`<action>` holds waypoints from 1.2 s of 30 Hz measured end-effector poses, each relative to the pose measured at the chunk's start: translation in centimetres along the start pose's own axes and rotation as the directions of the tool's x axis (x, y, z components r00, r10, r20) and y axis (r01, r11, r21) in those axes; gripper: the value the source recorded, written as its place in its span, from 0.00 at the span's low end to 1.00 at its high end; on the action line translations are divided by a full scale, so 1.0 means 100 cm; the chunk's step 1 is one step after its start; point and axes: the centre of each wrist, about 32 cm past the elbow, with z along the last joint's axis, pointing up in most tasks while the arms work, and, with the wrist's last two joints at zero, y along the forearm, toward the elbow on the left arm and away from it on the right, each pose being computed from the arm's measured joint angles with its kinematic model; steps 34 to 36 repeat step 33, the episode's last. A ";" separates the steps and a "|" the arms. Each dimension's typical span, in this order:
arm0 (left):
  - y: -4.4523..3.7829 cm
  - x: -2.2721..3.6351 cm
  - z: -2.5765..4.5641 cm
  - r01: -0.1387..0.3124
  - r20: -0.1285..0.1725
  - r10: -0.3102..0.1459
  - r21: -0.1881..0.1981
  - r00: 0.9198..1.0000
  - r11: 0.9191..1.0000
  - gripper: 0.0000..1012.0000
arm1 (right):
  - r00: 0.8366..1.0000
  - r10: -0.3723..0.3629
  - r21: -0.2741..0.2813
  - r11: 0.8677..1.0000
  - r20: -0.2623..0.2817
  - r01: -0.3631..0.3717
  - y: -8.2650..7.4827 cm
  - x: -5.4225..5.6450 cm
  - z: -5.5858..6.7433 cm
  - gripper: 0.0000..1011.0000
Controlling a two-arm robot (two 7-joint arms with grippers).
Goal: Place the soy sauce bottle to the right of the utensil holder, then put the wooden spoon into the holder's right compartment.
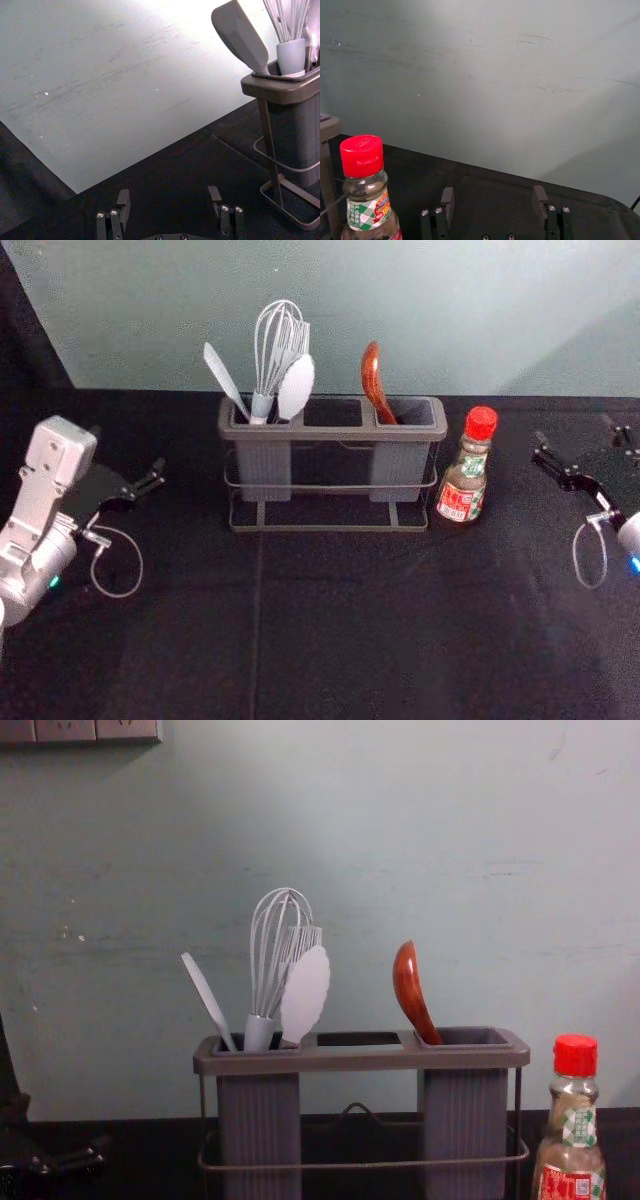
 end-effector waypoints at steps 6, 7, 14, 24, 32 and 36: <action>0.0000 0.0000 0.0000 0.000 0.000 0.000 0.000 1.000 1.000 1.00 | 1.000 0.001 0.000 1.000 0.000 -0.001 0.000 0.000 0.000 0.99; 0.0000 0.0000 0.0000 0.000 0.000 0.000 0.000 1.000 1.000 1.00 | 1.000 0.001 0.000 1.000 0.000 -0.001 0.000 0.000 0.000 0.99; 0.0000 0.0000 0.0000 0.000 0.000 0.000 0.000 1.000 1.000 1.00 | 1.000 0.001 0.000 1.000 0.000 -0.001 0.000 0.000 0.000 0.99; 0.0000 0.0000 0.0000 0.000 0.000 0.000 0.000 1.000 1.000 1.00 | 1.000 0.001 0.000 1.000 0.000 -0.001 0.000 0.000 0.000 0.99; 0.0000 0.0000 0.0000 0.000 0.000 0.000 0.000 1.000 1.000 1.00 | 1.000 0.001 0.000 1.000 0.000 -0.001 0.000 0.000 0.000 0.99; 0.0000 0.0000 0.0000 0.000 0.000 0.000 0.000 1.000 1.000 1.00 | 1.000 0.001 0.000 1.000 0.000 -0.001 0.000 0.000 0.000 0.99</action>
